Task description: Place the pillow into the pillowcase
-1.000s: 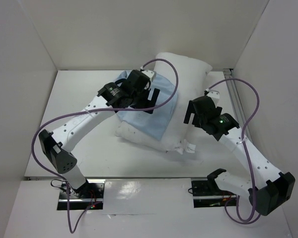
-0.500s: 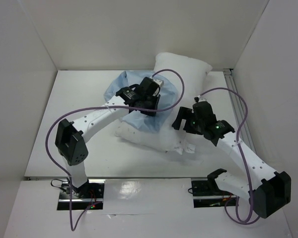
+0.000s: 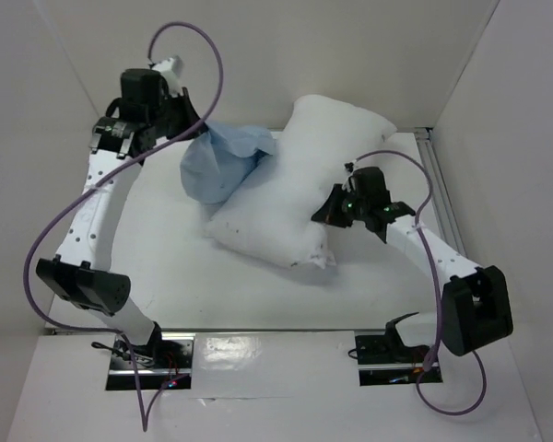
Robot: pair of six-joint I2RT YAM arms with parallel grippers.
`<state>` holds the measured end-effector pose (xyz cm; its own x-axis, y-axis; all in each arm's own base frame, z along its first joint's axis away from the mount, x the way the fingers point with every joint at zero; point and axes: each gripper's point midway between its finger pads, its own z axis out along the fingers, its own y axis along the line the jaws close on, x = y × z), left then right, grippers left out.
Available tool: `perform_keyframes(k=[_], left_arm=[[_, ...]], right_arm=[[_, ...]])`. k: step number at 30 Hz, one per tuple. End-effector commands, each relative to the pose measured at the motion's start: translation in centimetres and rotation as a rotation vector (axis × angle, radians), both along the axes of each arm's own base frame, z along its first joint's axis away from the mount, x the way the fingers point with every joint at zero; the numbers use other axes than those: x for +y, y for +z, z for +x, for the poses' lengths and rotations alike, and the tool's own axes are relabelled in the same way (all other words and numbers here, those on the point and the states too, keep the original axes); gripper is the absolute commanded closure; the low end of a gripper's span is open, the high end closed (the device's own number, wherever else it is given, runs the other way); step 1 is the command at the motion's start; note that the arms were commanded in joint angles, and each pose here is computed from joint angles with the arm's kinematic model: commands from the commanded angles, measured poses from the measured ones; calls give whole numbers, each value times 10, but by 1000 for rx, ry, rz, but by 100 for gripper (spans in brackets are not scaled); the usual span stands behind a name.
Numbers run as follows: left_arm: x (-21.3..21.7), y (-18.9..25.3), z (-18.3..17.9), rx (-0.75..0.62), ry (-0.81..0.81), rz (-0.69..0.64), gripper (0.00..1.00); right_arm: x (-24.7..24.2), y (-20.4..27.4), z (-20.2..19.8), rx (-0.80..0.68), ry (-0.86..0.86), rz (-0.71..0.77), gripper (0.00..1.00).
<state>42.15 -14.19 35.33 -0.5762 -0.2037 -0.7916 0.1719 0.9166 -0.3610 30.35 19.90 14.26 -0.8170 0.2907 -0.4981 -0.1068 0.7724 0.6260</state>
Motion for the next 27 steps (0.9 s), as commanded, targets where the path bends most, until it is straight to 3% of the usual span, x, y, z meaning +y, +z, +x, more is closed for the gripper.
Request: perform_keyframes(k=[1, 5, 7, 13, 14, 15, 16, 17, 19, 24, 27], left_arm=[[22, 48, -11, -99, -24, -33, 100], [58, 74, -11, -144, 4, -78, 100], [64, 87, -19, -176, 3, -89, 100], [62, 96, -34, -199, -37, -114, 100], [66, 96, -35, -199, -28, -113, 100], [66, 99, -39, -208, -29, -113, 100], [68, 100, -39, -209, -29, -116, 100], [66, 100, -40, -208, -42, -122, 100], [59, 101, -44, -206, -84, -140, 100], [38, 92, -52, -170, -147, -156, 100], [18, 92, -64, -180, -182, -158, 100]], right_arm=[[-50, 91, 76, -275, -169, -2, 100], [-140, 151, 100, -386, -364, -91, 100], [-156, 181, 97, -446, -412, -147, 100], [-176, 145, 52, -343, -413, -293, 100], [-178, 132, 48, -305, -414, -316, 93], [-179, 128, 45, -290, -405, -326, 73], [-172, 135, 44, -305, -376, -322, 27], [-168, 143, 45, -327, -367, -317, 15], [-149, 171, 48, -391, -330, -309, 2], [-94, 222, 59, -519, -246, -271, 2], [-24, 236, 57, -574, -94, -173, 2]])
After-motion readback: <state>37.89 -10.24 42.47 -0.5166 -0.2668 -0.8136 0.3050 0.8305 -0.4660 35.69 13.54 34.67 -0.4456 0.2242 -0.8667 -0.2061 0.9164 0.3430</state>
